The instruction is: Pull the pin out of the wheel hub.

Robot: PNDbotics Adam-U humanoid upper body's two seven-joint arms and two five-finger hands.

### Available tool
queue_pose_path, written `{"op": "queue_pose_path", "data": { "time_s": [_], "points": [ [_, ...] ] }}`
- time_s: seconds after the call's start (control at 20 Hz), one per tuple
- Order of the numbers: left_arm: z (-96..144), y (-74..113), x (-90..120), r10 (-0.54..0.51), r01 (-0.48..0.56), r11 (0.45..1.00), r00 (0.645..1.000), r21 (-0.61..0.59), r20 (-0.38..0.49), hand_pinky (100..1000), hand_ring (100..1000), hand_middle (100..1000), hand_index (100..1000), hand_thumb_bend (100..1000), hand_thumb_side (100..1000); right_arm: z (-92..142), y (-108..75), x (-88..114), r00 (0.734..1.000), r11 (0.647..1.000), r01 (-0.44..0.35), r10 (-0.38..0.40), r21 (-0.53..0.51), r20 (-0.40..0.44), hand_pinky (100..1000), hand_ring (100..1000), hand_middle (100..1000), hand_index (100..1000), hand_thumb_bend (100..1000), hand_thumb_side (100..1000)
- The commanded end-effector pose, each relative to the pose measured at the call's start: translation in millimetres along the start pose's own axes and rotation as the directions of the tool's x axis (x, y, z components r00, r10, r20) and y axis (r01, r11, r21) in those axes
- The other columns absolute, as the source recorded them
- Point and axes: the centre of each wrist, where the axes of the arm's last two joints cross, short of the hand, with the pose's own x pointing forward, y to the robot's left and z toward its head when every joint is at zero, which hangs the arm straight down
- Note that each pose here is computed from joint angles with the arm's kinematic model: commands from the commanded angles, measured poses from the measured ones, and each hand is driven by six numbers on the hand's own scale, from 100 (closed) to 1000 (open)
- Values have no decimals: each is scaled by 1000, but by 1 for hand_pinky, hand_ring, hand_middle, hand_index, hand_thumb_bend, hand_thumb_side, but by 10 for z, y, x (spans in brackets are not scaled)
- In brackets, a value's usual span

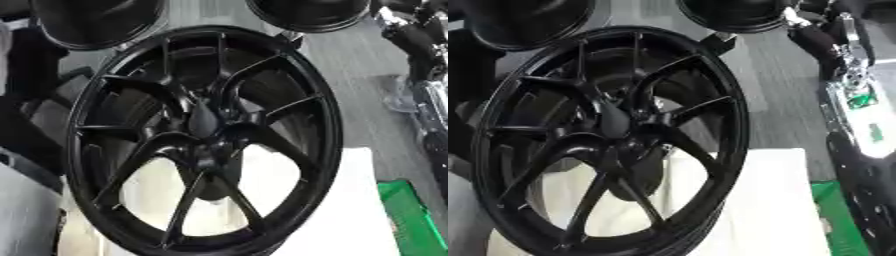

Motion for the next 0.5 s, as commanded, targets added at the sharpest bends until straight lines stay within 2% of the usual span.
{"op": "queue_pose_path", "data": {
  "time_s": [0.05, 0.1, 0.2, 0.3, 0.4, 0.5],
  "points": [
    [1, 28, -105, 21, -20, 1000, 1000, 21, -13, 713, 725, 642, 707, 496, 305, -30, -38, 134, 999, 1000, 9, -8, -16, 41, 802, 751, 763, 804, 367, 273],
    [5, 8, -129, 4, -4, 1000, 1000, 4, -11, 749, 764, 698, 808, 654, 443, -30, -40, 135, 999, 1000, 8, -8, -16, 41, 803, 751, 763, 804, 367, 273],
    [13, -5, -162, -55, 55, 998, 998, -21, -7, 809, 822, 778, 893, 795, 561, -30, -40, 135, 999, 1000, 6, -6, -16, 40, 804, 751, 763, 804, 366, 273],
    [26, -7, -178, -104, 103, 994, 995, -35, -5, 824, 840, 801, 917, 894, 682, -30, -42, 134, 999, 1000, 5, -5, -16, 39, 804, 751, 763, 805, 365, 274],
    [40, -3, -191, -123, 122, 992, 992, -38, -7, 834, 856, 824, 930, 946, 742, -30, -43, 134, 999, 1000, 5, -5, -16, 39, 804, 751, 763, 805, 365, 274],
    [49, 0, -213, -121, 121, 992, 992, -32, -15, 825, 850, 818, 927, 879, 707, -30, -43, 135, 999, 1000, 6, -5, -17, 38, 804, 751, 763, 805, 364, 274]
  ]
}}
